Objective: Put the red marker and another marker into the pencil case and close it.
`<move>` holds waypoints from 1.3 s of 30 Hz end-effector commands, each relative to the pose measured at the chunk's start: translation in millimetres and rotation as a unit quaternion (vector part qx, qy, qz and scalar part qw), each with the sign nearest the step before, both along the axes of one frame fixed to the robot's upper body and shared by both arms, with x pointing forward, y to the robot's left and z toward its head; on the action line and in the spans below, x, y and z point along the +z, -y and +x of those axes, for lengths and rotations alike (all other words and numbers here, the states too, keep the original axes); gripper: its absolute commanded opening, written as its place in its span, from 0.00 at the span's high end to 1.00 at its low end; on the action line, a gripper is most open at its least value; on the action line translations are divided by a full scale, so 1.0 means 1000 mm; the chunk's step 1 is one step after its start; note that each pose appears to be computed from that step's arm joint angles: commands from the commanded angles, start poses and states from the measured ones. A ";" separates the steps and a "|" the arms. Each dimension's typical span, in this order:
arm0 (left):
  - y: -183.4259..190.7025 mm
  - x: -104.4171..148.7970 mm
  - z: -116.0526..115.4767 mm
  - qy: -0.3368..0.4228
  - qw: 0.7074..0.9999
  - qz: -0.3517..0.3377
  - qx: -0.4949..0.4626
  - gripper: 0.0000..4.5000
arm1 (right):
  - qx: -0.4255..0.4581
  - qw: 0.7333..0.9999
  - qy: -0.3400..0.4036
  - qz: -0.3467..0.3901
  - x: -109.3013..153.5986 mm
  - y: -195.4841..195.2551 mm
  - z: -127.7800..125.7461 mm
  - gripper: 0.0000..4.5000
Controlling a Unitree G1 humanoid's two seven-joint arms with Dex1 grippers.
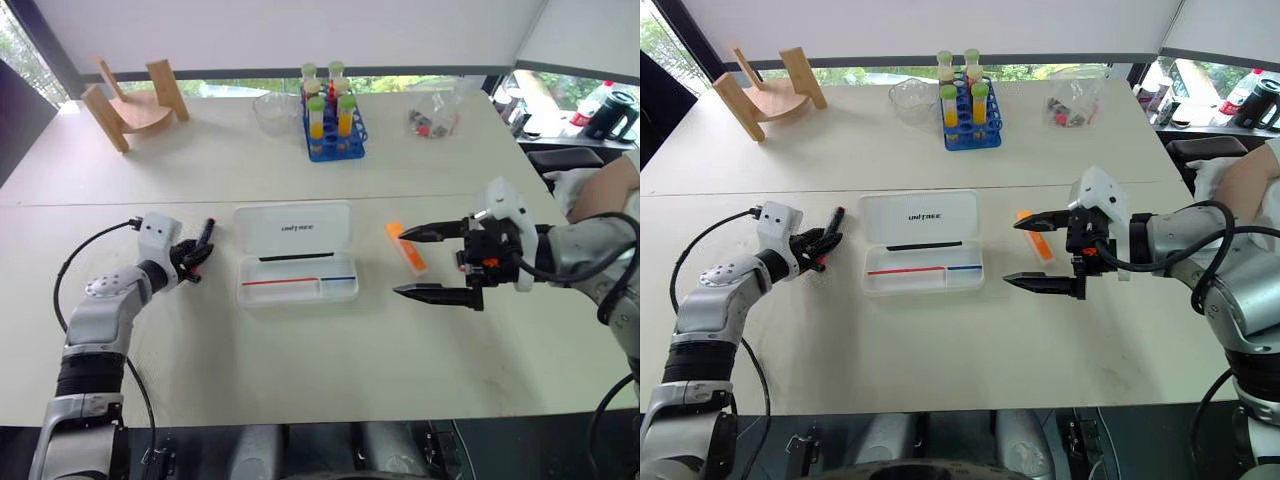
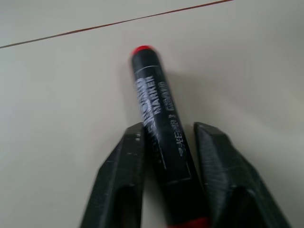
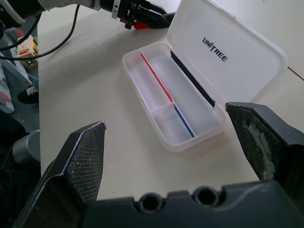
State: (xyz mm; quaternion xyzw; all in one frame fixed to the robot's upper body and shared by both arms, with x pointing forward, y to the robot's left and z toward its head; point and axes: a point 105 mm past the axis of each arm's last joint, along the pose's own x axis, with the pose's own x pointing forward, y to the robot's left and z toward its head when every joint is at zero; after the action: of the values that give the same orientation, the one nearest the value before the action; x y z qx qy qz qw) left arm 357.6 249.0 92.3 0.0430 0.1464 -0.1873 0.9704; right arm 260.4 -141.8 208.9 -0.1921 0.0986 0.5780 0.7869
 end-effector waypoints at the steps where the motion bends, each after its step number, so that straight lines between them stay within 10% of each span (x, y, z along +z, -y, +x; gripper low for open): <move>1: -0.010 0.012 -0.006 0.010 1.000 0.011 -0.008 0.93 | 0.011 1.000 0.027 -0.001 0.014 0.000 -0.006 0.00; 6: 0.010 0.103 -0.055 0.107 0.978 -0.039 -0.175 0.93 | 0.001 1.000 0.027 -0.001 0.013 0.005 -0.005 0.00; 11: 0.041 0.136 -0.088 0.095 0.945 -0.035 -0.311 0.93 | -0.007 0.999 0.034 -0.001 0.014 0.007 -0.003 0.00; 29: 0.142 0.056 -0.013 0.087 0.851 0.171 -0.488 0.93 | -0.036 0.998 0.055 0.005 0.017 0.004 -0.007 0.00; 37: 0.142 0.066 -0.013 0.091 0.861 0.139 -0.481 0.04 | -0.051 0.997 0.050 0.004 0.012 0.004 -0.005 0.00; 39: 0.139 0.082 -0.024 0.097 0.866 0.091 -0.482 0.01 | -0.081 0.995 0.055 -0.008 0.006 0.007 0.005 0.00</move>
State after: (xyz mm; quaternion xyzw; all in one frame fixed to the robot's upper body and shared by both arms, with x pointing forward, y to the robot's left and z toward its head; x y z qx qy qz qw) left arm 340.6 106.1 146.6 0.2387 0.0654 -0.6104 0.7524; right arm 261.3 -148.9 211.4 -0.2039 0.0868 0.5182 0.8260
